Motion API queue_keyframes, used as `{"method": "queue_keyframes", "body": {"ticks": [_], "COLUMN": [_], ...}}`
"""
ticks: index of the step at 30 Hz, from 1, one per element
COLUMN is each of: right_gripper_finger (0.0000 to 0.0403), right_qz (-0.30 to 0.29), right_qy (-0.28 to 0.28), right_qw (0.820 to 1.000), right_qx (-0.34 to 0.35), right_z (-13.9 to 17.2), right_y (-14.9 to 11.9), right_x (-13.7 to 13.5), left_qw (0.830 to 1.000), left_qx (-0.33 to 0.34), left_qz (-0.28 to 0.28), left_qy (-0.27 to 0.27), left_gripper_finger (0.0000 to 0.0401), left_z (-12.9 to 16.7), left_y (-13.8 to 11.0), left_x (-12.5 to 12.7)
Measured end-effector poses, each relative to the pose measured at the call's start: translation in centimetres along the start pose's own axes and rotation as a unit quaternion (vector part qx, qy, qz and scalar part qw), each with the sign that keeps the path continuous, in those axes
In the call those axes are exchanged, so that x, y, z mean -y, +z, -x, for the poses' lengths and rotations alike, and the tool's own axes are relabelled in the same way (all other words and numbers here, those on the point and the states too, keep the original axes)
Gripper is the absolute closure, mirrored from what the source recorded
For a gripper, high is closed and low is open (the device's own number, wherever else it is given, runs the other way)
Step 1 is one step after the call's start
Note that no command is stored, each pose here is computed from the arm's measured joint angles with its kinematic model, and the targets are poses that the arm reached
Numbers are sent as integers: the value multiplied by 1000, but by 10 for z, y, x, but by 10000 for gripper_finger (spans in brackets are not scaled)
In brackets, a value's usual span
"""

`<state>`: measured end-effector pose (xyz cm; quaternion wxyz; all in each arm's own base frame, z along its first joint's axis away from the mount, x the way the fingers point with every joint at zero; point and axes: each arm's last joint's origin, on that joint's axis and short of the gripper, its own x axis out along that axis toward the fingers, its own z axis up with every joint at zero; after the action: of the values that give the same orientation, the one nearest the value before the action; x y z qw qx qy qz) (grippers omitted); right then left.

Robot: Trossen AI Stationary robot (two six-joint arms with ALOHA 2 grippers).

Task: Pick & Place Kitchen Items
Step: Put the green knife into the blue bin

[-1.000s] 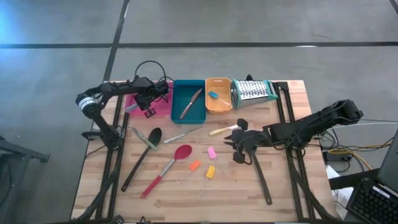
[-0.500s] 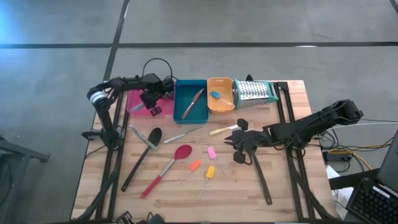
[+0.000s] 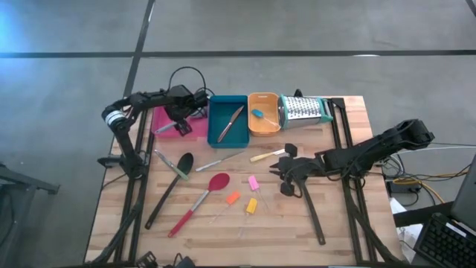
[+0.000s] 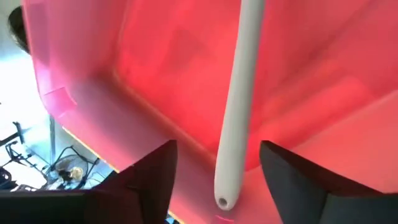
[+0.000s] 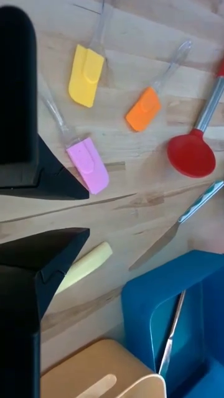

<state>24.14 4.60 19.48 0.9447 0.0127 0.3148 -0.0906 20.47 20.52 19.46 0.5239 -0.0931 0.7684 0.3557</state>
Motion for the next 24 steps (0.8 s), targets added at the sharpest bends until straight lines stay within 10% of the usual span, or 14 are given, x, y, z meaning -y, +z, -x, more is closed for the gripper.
{"method": "queue_keyframes", "body": {"ticks": [12, 24], "right_gripper_finger": [338, 324], "right_qz": [0, -2], "right_qy": [1, 2], "right_qw": [1000, 1000], "right_qx": [2, 7], "right_z": [0, 0], "right_y": [0, 1], "right_x": [0, -1], "left_qw": [996, 989], "left_qx": [-66, 72], "left_qz": [58, 118], "left_qy": [6, -46], "left_gripper_finger": [144, 143], "left_z": [47, 107], "left_y": [-27, -82], "left_x": [-22, -27]}}
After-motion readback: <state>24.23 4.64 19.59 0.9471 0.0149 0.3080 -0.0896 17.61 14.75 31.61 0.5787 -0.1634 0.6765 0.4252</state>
